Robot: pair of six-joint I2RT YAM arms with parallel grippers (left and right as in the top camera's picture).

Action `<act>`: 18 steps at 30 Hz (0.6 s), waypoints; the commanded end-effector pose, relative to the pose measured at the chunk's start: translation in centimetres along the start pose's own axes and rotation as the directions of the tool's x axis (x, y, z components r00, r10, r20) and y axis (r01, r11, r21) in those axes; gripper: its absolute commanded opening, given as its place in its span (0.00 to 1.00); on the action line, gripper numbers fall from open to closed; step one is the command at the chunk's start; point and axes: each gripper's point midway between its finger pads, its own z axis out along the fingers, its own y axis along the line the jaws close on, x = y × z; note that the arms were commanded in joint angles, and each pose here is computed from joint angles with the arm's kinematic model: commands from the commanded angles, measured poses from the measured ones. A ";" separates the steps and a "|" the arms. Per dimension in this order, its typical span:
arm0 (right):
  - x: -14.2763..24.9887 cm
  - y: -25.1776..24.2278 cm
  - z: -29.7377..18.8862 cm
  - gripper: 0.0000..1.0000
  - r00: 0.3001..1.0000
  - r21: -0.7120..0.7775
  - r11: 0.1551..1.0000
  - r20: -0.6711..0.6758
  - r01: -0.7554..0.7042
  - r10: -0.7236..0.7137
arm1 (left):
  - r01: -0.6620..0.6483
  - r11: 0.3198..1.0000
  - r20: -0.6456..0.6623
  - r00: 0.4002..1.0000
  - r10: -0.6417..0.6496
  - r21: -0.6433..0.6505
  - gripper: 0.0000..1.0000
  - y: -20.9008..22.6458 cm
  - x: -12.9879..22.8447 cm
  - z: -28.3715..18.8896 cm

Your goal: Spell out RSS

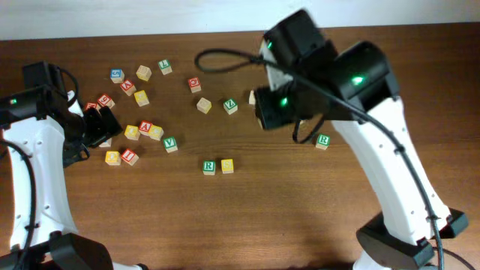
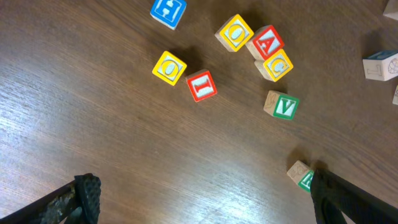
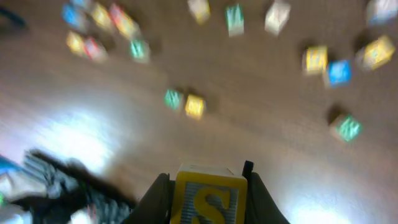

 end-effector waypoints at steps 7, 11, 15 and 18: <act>3.7 -2.8 14.9 0.23 0.966 0.193 0.970 -0.182 -0.149 0.185 | -0.006 1.000 0.002 1.000 0.006 0.008 0.99 -0.1 -0.1 -0.1; 4.3 -3.4 19.6 0.22 0.960 0.188 0.961 -0.156 -0.202 0.232 | -0.006 1.000 0.002 1.000 0.006 0.008 0.99 -0.1 -0.1 -0.1; 5.5 -4.3 23.5 0.23 0.949 0.185 0.946 -0.121 -0.266 0.290 | -0.006 1.000 0.002 1.000 0.006 0.008 0.99 -0.1 -0.1 -0.1; 6.1 -5.0 25.6 0.22 0.954 0.176 0.948 -0.091 -0.266 0.285 | -0.006 1.000 0.002 1.000 0.006 0.008 0.99 -0.1 -0.1 -0.1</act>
